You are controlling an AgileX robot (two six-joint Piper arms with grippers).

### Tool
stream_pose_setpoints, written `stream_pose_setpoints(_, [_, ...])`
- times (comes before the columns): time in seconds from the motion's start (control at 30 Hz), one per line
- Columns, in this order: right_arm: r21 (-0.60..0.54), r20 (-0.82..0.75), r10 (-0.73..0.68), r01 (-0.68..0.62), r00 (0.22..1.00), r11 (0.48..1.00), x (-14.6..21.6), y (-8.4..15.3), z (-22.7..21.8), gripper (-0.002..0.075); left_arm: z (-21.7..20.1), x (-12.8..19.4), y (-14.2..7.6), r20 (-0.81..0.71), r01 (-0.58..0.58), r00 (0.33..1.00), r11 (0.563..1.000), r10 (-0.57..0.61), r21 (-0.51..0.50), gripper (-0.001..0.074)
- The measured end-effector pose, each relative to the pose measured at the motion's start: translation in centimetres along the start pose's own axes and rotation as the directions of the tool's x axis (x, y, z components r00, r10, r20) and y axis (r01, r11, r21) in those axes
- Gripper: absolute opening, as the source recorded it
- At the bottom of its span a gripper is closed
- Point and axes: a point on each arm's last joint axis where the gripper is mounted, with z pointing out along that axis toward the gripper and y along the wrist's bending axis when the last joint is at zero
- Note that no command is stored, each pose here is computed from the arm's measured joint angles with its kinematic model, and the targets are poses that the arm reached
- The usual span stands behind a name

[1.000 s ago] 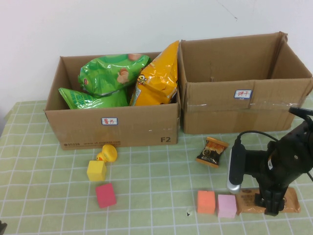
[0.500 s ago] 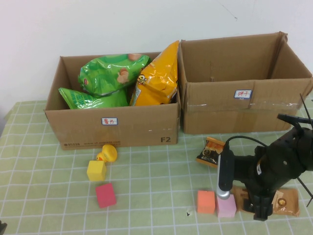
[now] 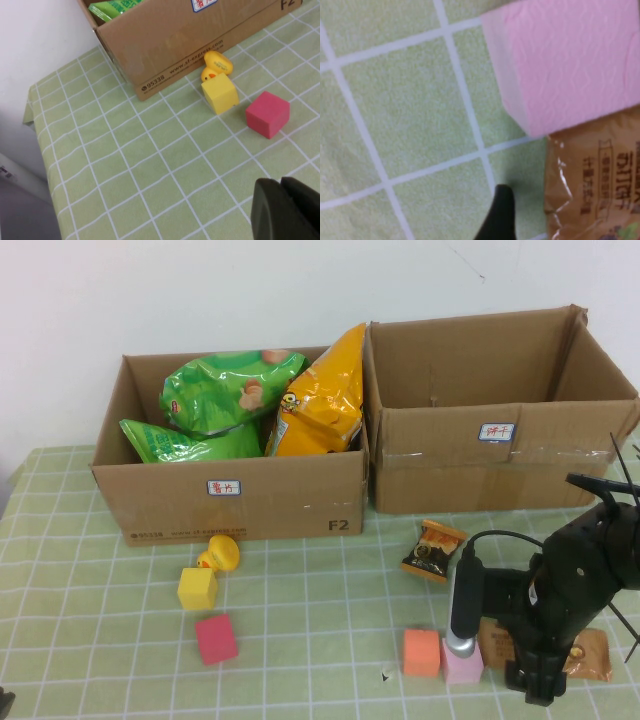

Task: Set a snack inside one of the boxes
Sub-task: Pick up the biscuit

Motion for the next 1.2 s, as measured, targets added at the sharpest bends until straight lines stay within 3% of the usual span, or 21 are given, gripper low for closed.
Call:
stream_pose_setpoints(0.63, [0.048,0.053,0.006,-0.008,0.999,0.999,-0.5,-0.5,0.0,0.0626,0.0,0.0,0.0,0.005,0.0,1.0,1.0,0.0,0.0,-0.0001])
stream_pose_setpoints(1.2, [0.001,0.033,0.045,-0.045,0.998,0.999,-0.4,-0.1,1.0,0.0626,0.0,0.0,0.0,0.005,0.002,1.0,1.0,-0.002,0.001,-0.0001])
